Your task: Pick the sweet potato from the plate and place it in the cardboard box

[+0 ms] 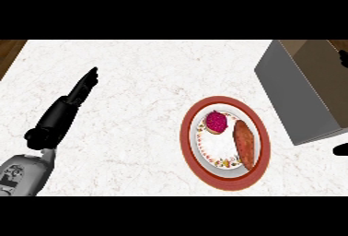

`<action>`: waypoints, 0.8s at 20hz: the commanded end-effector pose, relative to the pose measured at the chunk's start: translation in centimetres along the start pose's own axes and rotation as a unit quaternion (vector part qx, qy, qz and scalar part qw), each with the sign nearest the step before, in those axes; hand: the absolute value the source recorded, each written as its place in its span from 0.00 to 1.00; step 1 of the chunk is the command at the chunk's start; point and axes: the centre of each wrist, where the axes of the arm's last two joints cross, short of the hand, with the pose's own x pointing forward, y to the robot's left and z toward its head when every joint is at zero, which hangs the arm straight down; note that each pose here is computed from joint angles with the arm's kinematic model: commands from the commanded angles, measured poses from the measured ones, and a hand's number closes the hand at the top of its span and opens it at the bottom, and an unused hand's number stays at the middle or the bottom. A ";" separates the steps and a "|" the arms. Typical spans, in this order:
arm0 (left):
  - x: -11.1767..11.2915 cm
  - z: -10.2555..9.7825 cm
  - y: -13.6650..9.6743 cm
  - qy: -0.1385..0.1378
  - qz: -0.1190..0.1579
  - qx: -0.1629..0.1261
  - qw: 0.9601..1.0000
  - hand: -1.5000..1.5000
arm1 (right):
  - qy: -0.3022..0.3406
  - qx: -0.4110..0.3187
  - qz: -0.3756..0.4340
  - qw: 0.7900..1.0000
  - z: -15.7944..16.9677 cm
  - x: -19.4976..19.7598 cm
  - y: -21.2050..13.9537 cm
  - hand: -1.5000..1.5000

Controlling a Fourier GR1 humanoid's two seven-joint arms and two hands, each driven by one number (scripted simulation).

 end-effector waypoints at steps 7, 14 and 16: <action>-0.5 -0.2 -0.8 -0.005 -0.012 -0.013 1.000 0.50 | 0.050 0.203 0.172 0.963 -3.0 7.0 1.4 0.00; -0.2 0.0 -0.8 0.000 0.008 -0.003 1.000 0.50 | 0.089 0.251 0.225 0.937 -4.1 11.9 4.7 0.00; -0.7 0.5 0.3 -0.006 0.002 -0.009 1.000 0.50 | 0.106 0.266 0.231 0.930 -5.0 12.2 7.6 0.00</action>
